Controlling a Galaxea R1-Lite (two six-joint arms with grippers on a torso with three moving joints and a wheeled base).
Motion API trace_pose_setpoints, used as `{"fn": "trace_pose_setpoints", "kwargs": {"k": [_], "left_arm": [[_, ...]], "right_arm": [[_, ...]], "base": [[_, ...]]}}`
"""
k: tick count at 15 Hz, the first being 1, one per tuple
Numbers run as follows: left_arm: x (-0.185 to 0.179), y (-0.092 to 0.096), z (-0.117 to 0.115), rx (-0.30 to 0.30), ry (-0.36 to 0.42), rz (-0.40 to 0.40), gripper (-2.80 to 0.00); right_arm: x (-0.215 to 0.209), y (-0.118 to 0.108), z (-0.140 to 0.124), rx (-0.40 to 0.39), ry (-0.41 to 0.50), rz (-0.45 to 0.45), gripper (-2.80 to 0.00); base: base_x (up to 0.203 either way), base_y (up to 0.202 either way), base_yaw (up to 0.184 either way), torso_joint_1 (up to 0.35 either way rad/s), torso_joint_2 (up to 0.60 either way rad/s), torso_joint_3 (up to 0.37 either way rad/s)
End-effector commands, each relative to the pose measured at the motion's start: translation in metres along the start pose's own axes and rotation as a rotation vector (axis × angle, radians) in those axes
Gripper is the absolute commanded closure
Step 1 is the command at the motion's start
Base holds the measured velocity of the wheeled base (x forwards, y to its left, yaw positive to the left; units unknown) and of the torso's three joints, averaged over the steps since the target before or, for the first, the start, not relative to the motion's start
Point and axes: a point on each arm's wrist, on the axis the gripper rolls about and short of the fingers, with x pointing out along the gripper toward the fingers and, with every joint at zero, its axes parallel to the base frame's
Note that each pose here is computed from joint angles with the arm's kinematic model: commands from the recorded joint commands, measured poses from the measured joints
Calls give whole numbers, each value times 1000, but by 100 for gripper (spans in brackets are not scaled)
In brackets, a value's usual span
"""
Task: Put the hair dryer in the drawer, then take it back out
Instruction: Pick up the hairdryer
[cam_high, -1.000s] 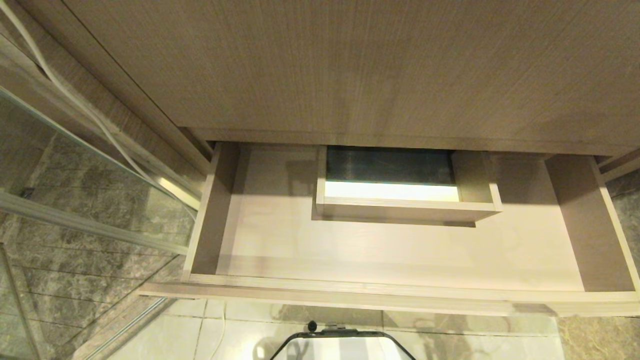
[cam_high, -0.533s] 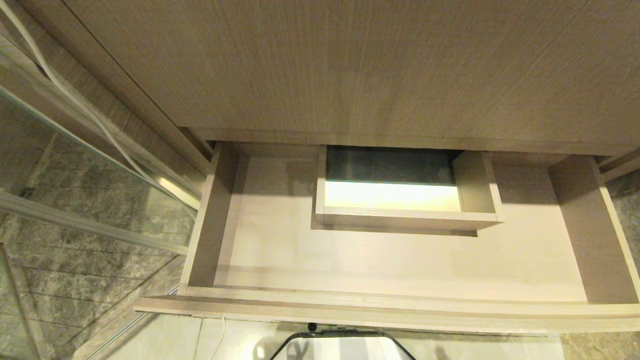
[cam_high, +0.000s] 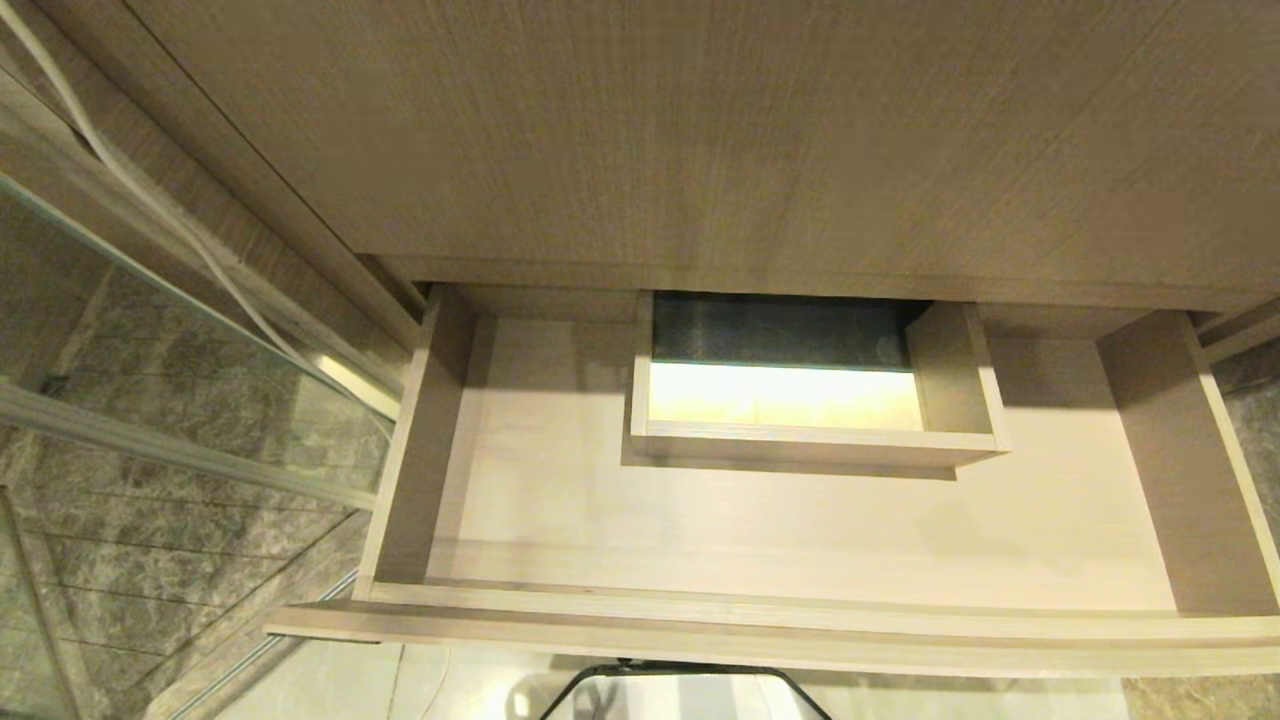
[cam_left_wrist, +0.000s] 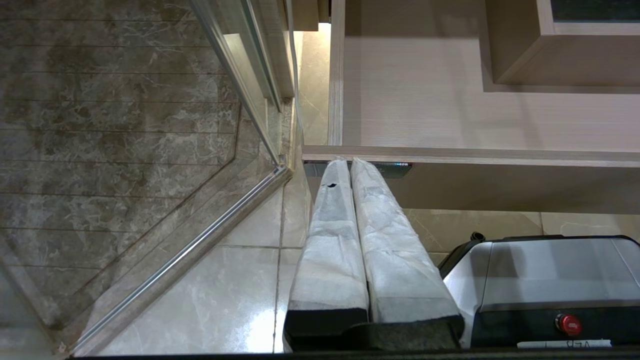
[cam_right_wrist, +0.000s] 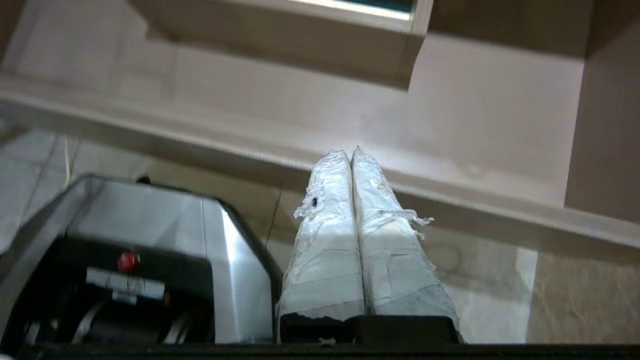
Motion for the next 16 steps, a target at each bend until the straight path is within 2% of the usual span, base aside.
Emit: {"fn": "trace_pose_setpoints", "kwargs": {"k": [1, 16], "left_arm": [[0, 0, 0, -1, 1, 0, 0], [0, 0, 0, 0, 1, 0, 0]], "right_arm": [[0, 0, -3, 7, -120, -16, 0], [0, 0, -3, 7, -121, -16, 0]], "base": [[0, 0, 0, 0, 0, 0], [0, 0, 0, 0, 0, 0]]}}
